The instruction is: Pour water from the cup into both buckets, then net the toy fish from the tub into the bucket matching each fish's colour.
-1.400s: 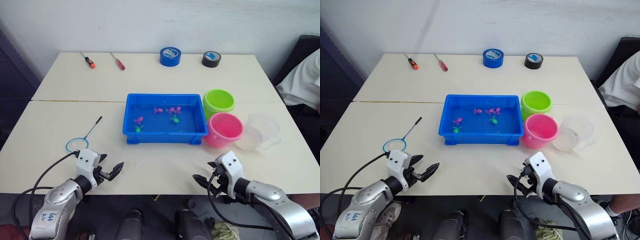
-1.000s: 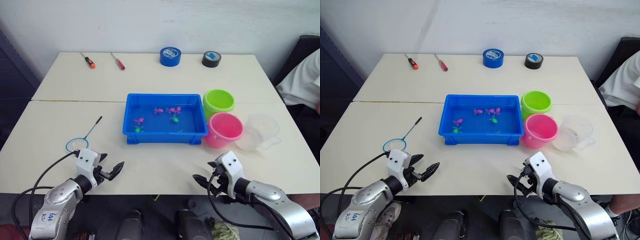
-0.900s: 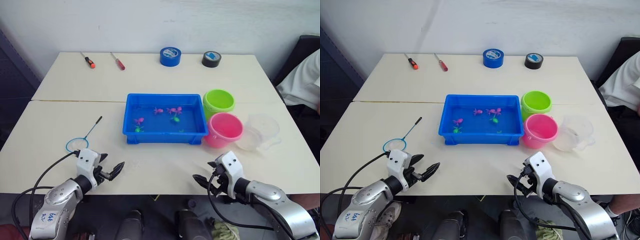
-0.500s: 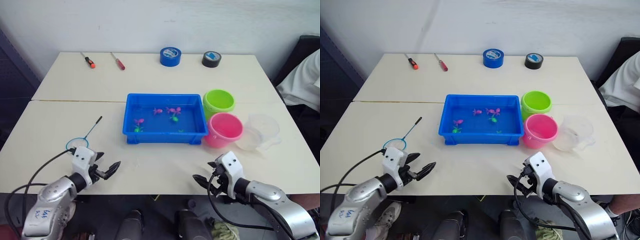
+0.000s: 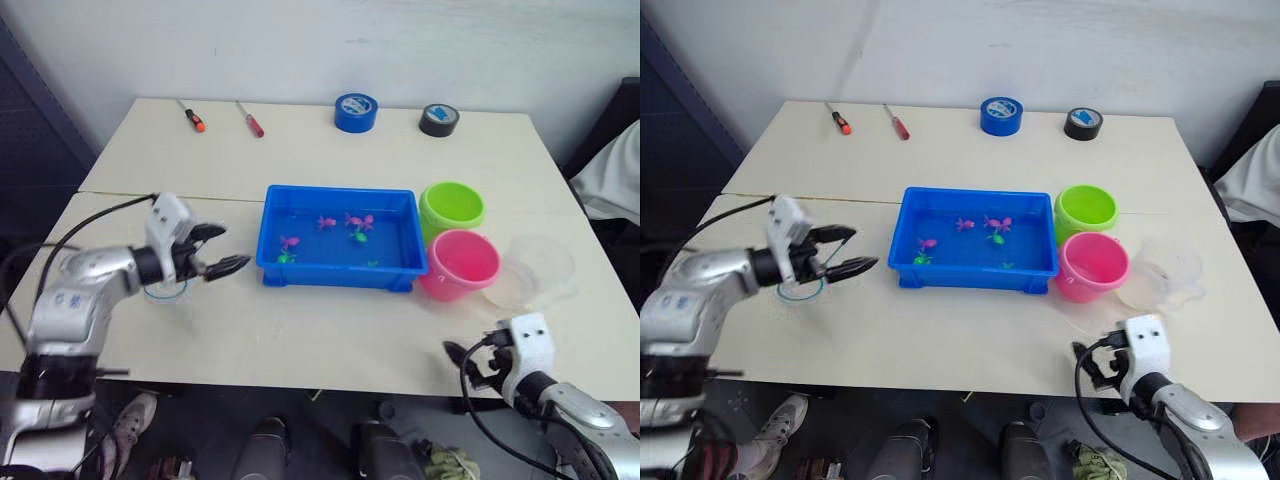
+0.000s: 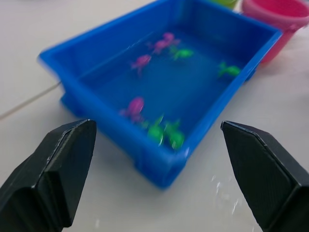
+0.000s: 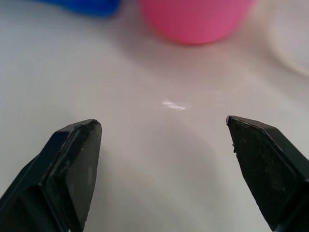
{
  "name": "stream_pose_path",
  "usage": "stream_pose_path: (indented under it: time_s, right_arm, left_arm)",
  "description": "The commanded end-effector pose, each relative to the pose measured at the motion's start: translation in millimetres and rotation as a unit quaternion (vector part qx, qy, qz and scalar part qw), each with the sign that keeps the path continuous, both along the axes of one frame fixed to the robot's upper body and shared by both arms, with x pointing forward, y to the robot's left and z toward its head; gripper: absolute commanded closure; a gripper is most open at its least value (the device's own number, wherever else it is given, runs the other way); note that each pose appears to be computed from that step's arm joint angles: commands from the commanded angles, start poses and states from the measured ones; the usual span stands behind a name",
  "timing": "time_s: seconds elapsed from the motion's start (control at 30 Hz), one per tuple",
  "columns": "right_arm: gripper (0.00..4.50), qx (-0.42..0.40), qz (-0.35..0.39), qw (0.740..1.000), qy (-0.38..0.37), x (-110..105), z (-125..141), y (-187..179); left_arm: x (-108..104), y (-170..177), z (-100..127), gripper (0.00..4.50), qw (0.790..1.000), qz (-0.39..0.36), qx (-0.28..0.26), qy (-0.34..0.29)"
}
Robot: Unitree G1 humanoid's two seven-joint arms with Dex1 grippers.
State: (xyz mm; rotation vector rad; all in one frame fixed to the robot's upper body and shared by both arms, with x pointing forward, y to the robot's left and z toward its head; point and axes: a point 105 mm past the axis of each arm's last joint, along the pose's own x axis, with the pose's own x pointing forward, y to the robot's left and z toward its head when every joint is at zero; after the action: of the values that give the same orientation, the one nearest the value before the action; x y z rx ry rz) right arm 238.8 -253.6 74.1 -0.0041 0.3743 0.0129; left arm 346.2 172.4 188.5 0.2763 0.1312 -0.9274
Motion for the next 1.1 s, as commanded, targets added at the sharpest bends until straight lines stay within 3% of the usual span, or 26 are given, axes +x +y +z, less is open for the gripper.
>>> stream_pose_path:
  time_s: [0.03, 0.13, 0.33, 0.67, 0.9, 1.1]
  right_arm:
    - [0.11, -0.025, -0.062, 0.997, -0.036, 1, 13, -20]
    - [0.11, -0.027, -0.116, 0.991, -0.067, 6, 20, -30]
    - [0.11, -0.048, -0.222, 0.969, -0.1, 12, 27, -63]
    - [0.11, -0.017, -0.269, 0.953, -0.141, 33, 32, -73]
    - [0.11, 0.004, -0.294, 0.944, -0.151, 43, 29, -75]
    - [0.11, 0.021, -0.323, 0.932, -0.161, 45, 27, -78]
  left_arm:
    - [8, -12, 6, 0.0, 1.0, -0.023, -0.004, -0.012]
    - [12, -43, 13, 0.0, 0.996, -0.088, -0.016, -0.025]
    - [18, -80, 18, 0.0, 0.988, -0.148, -0.03, -0.031]
    - [9, -128, 19, 0.0, 0.973, -0.226, -0.02, -0.039]
    - [7, -144, 20, 0.0, 0.969, -0.241, -0.018, -0.047]
    - [6, -136, 19, 0.0, 0.971, -0.236, -0.013, -0.046]
